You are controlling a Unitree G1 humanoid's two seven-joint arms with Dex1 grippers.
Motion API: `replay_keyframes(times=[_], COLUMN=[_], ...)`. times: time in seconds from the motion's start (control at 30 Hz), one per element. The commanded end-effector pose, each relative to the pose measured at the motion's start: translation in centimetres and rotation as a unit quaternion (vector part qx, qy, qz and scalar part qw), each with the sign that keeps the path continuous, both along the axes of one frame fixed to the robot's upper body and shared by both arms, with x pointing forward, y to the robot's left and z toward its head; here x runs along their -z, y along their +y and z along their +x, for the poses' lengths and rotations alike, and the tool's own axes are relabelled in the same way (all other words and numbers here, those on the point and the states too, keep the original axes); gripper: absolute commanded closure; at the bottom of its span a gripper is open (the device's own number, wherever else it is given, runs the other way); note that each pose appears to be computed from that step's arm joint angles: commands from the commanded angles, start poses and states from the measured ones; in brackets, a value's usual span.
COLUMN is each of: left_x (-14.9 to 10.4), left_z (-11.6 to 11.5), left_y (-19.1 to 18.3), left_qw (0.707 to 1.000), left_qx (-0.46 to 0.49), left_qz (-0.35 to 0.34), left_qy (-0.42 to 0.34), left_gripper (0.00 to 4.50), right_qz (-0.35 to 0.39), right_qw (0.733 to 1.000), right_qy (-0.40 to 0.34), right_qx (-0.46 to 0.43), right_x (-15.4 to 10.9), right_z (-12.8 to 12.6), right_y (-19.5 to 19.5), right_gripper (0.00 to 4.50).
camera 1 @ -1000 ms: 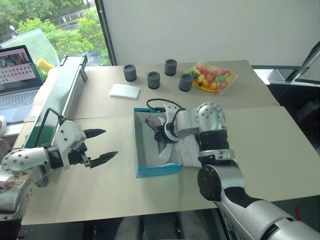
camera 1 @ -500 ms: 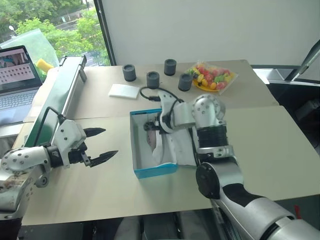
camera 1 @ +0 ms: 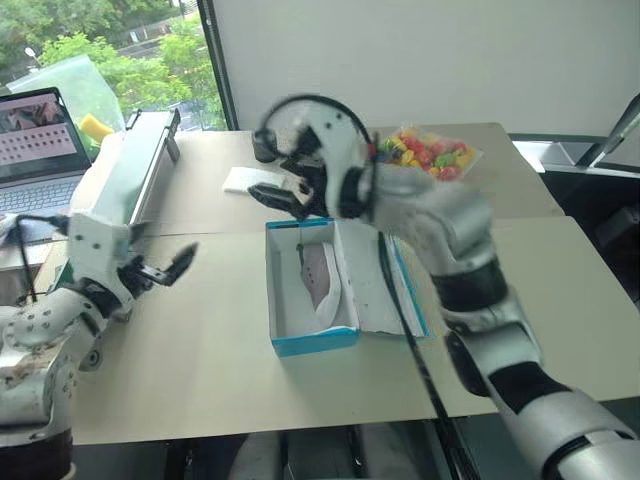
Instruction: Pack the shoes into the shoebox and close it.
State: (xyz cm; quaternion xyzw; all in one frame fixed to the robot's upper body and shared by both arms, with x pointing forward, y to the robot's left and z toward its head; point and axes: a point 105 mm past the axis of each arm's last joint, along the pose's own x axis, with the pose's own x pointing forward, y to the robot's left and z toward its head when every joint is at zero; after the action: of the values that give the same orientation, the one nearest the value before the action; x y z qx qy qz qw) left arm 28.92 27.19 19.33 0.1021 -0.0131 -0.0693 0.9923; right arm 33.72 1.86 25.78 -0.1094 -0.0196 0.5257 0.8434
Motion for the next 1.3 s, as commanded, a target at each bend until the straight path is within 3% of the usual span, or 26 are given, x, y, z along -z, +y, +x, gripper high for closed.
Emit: replay_keyframes(times=[0.03, 0.07, 0.17, 0.37, 0.53, 1.0, 1.3], left_x=[0.6, 1.1, 2.7, 4.0, 4.3, 2.4, 2.7], left_z=[-2.3, -2.9, -4.2, -5.4, -5.6, -5.6, -5.5], left_y=[4.1, 4.6, 6.0, 8.1, 8.2, 8.8, 9.2], left_qw=[0.989, 0.986, 0.979, 0.977, 0.978, 0.974, 0.972], left_qx=[-0.150, -0.167, -0.197, -0.204, -0.201, -0.223, -0.232], left_qz=[-0.018, -0.030, -0.039, -0.040, -0.028, -0.039, -0.041], left_qy=[-0.003, -0.001, 0.020, 0.046, 0.049, -0.023, -0.024], left_gripper=[0.00, 0.00, 0.00, 0.00, 0.00, 0.00, 0.00], right_qz=[-0.029, -0.033, -0.038, -0.016, 0.025, 0.032, 0.053], right_qw=[0.995, 0.995, 0.993, 0.990, 0.992, 0.995, 0.992], right_qy=[-0.061, -0.062, -0.054, -0.053, -0.035, -0.020, -0.016], right_qx=[-0.073, -0.075, -0.098, -0.126, -0.117, -0.096, -0.111], right_x=[1.8, 2.6, 4.6, 5.6, 5.8, 6.7, 7.5], right_z=[-2.7, -2.9, -4.0, -4.8, -4.6, -4.7, -5.6], right_y=[-0.9, -1.3, -1.6, -0.6, 0.4, 0.8, 1.0], right_gripper=[0.35, 0.16, 0.16, 0.16, 0.16, 0.16, 0.16])
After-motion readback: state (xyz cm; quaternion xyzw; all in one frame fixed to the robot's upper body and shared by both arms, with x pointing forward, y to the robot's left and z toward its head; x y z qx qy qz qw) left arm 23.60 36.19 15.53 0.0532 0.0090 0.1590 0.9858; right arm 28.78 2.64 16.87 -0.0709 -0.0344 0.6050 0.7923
